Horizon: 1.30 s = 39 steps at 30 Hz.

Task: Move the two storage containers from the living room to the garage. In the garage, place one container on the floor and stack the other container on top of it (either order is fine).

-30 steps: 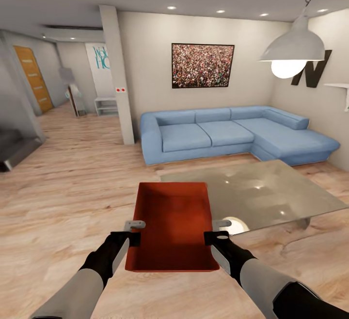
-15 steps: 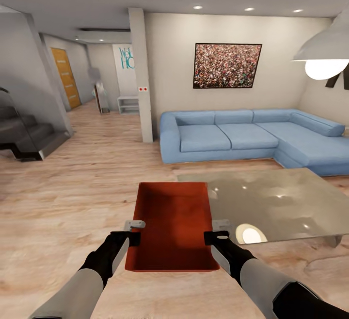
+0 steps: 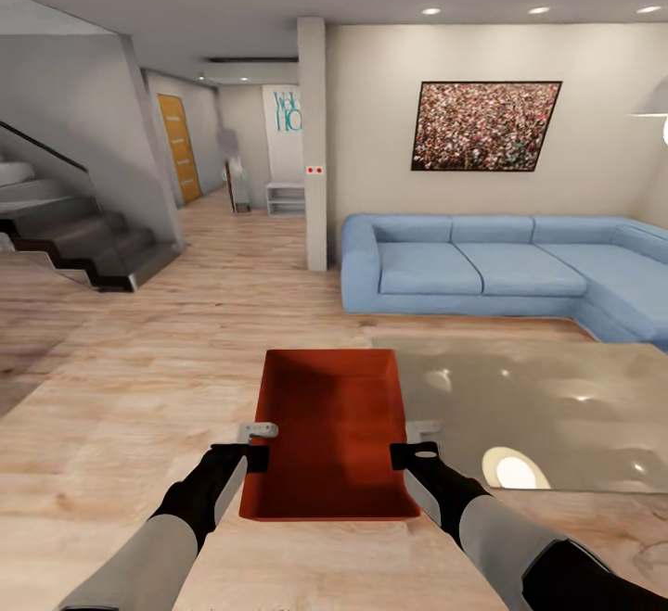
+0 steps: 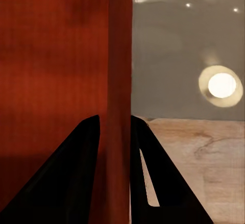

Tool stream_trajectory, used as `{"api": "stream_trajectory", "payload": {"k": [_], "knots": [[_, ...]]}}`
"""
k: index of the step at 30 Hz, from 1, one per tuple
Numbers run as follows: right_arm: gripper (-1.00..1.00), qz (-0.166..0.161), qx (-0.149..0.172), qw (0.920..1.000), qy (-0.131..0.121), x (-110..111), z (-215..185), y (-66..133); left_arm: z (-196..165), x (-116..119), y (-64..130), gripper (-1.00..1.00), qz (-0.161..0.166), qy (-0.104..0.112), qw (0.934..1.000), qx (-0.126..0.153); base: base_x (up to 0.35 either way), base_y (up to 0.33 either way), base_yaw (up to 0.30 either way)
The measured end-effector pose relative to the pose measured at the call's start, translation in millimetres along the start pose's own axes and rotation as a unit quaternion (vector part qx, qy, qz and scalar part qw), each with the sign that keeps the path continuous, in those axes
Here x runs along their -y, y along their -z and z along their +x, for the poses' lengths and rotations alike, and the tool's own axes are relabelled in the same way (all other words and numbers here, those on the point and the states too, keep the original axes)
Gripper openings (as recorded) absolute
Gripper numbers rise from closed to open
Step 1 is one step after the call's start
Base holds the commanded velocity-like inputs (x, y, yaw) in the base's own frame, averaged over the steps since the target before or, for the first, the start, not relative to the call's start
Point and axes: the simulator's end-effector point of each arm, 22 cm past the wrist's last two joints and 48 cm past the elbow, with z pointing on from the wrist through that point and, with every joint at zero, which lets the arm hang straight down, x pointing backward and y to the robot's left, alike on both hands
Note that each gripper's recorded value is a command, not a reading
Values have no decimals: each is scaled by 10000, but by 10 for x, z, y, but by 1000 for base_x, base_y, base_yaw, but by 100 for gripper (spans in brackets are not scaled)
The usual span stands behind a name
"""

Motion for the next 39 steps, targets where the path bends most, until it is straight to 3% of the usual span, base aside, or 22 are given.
{"api": "stream_trajectory", "payload": {"k": [39], "knots": [[-100, 0, 1, 10000, 0, 0, 0, 0, 0, 0, 0, -100, 1, 0, 10000, 1, 0, 0, 277]]}}
